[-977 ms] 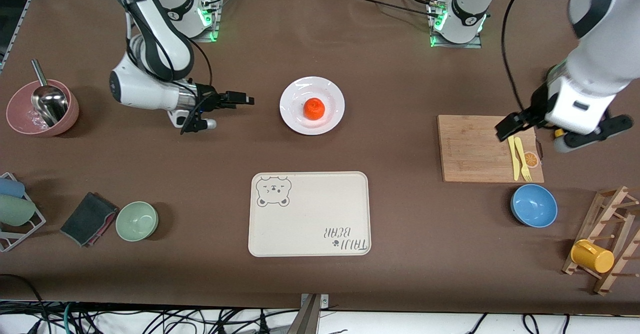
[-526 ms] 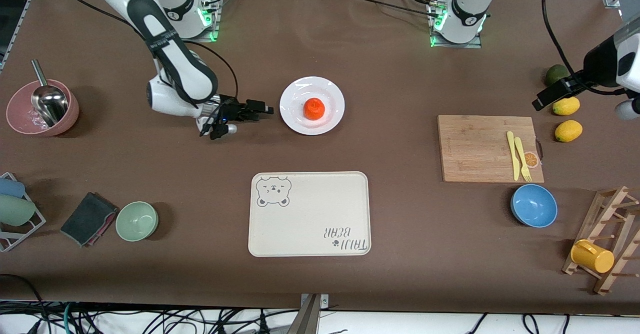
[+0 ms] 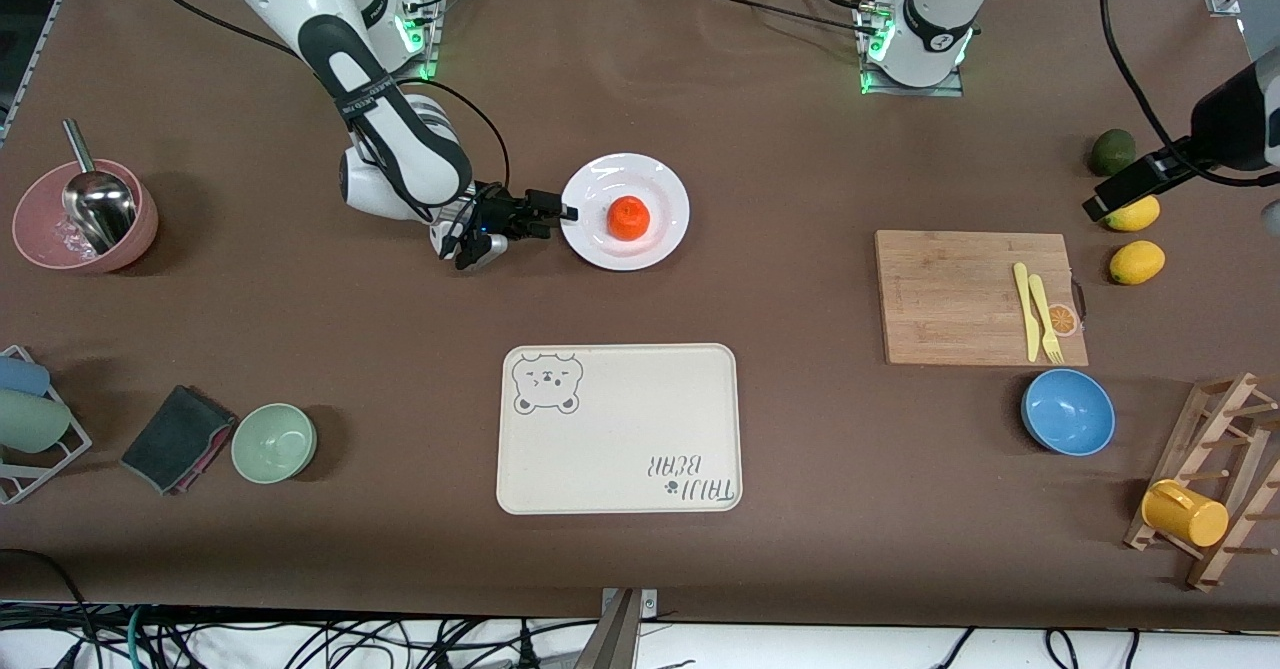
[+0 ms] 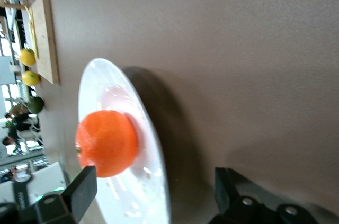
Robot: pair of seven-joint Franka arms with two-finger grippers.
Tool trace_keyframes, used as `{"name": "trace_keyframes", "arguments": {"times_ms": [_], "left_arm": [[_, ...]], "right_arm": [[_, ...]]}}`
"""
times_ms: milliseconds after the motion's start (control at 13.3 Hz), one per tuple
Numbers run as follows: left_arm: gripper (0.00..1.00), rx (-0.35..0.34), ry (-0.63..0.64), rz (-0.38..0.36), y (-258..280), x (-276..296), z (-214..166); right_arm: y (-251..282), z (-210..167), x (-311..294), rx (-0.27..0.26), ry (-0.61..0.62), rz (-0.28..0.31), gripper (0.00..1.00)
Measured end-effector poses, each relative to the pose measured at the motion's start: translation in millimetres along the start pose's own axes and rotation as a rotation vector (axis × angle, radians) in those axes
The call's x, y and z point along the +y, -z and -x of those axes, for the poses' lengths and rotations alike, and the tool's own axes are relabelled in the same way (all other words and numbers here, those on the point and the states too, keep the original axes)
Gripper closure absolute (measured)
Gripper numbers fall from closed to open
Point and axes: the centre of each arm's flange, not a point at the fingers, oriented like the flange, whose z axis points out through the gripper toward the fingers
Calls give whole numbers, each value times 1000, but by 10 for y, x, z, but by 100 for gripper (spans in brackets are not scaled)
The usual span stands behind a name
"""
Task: Place orange and plate with both arms
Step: 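Grasp the white plate rim with the right gripper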
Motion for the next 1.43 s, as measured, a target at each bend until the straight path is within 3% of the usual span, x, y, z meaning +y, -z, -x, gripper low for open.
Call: {"name": "trace_keyframes", "arguments": {"times_ms": [75, 150, 225, 451, 1127, 1278, 1353, 1428], "left_arm": [[0, -3, 3, -1, 1, -51, -19], [0, -6, 8, -2, 1, -85, -33], [0, -9, 11, -3, -3, -105, -40], [0, -17, 12, -7, -23, -111, -47], [0, -21, 11, -8, -43, -101, -53], [0, -20, 11, -8, -42, -101, -53], [0, -20, 11, -8, -41, -101, -53], [0, -20, 11, -8, -41, -101, -53]], "right_arm": [[-28, -2, 15, 2, 26, 14, 11], [-46, -3, -1, 4, 45, 23, 11], [-59, -9, -21, 10, 64, 41, 17], [-125, -19, -62, 21, 88, 83, 53], [-268, 22, -149, 9, 115, 99, 73], [-289, 36, -166, 9, 119, 106, 78], [-293, 37, -173, 9, 120, 105, 87], [-298, 40, -177, 8, 121, 104, 87]]}}
